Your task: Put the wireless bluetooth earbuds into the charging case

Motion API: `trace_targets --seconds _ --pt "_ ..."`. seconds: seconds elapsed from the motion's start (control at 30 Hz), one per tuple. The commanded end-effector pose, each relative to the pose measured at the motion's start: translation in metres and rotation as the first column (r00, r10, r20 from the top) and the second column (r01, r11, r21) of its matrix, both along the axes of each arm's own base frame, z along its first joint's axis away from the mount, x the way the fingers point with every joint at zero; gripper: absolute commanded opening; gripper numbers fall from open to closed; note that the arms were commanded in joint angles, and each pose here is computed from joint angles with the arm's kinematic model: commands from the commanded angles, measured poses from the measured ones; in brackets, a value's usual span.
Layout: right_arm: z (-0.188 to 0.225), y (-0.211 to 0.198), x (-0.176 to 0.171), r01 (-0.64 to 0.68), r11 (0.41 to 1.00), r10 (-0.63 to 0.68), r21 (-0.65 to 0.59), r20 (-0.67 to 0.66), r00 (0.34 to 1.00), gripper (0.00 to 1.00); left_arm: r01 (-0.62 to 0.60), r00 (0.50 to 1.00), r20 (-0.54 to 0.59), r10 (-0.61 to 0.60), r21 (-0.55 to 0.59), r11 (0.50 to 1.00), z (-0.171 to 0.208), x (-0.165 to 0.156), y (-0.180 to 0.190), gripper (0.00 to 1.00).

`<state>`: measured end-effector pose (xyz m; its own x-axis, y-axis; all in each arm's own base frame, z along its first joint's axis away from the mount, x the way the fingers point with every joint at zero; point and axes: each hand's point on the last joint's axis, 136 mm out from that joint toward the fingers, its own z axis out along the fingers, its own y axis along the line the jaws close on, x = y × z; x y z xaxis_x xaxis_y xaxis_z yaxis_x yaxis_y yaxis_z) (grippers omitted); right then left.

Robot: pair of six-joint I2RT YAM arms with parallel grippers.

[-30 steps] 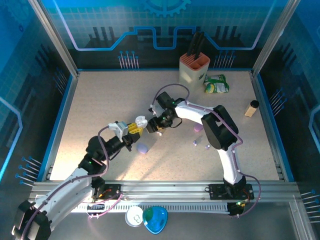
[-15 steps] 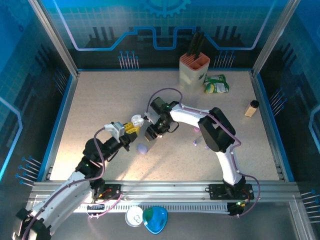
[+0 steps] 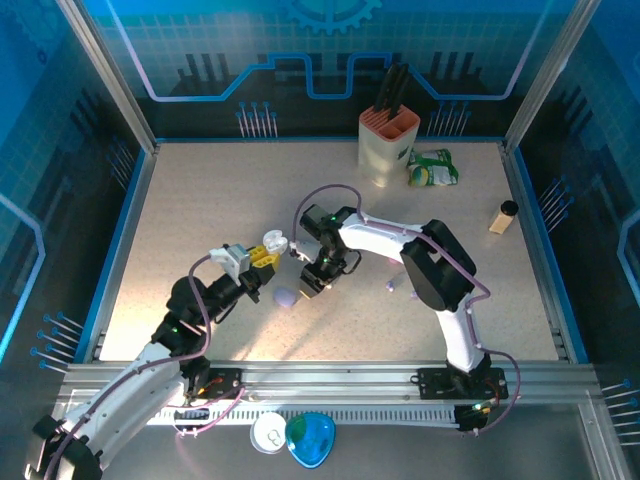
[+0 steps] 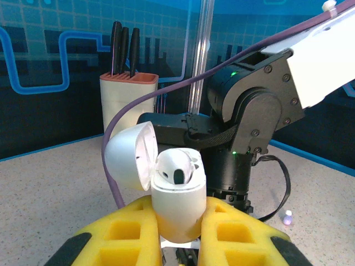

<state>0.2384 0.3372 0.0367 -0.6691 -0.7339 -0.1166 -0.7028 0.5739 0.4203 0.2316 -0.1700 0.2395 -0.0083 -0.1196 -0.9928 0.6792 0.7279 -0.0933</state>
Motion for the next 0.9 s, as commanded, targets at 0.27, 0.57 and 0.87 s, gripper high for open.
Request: trace_targets --seconds 0.27,0.57,0.87 --pt "0.029 -0.026 0.034 0.249 0.968 -0.231 -0.030 0.276 0.933 0.74 -0.011 1.000 0.023 0.010 0.002 1.000 0.003 0.002 0.002 0.00" --pt "-0.002 -0.041 0.049 0.368 0.915 -0.295 -0.167 0.347 0.890 0.78 -0.007 1.000 0.025 0.007 0.001 1.000 0.000 0.005 0.000 0.00" --pt "-0.015 -0.041 0.035 0.289 0.916 -0.188 -0.279 0.338 0.922 0.75 0.015 1.000 0.008 -0.015 -0.001 1.000 -0.004 0.004 -0.003 0.00"
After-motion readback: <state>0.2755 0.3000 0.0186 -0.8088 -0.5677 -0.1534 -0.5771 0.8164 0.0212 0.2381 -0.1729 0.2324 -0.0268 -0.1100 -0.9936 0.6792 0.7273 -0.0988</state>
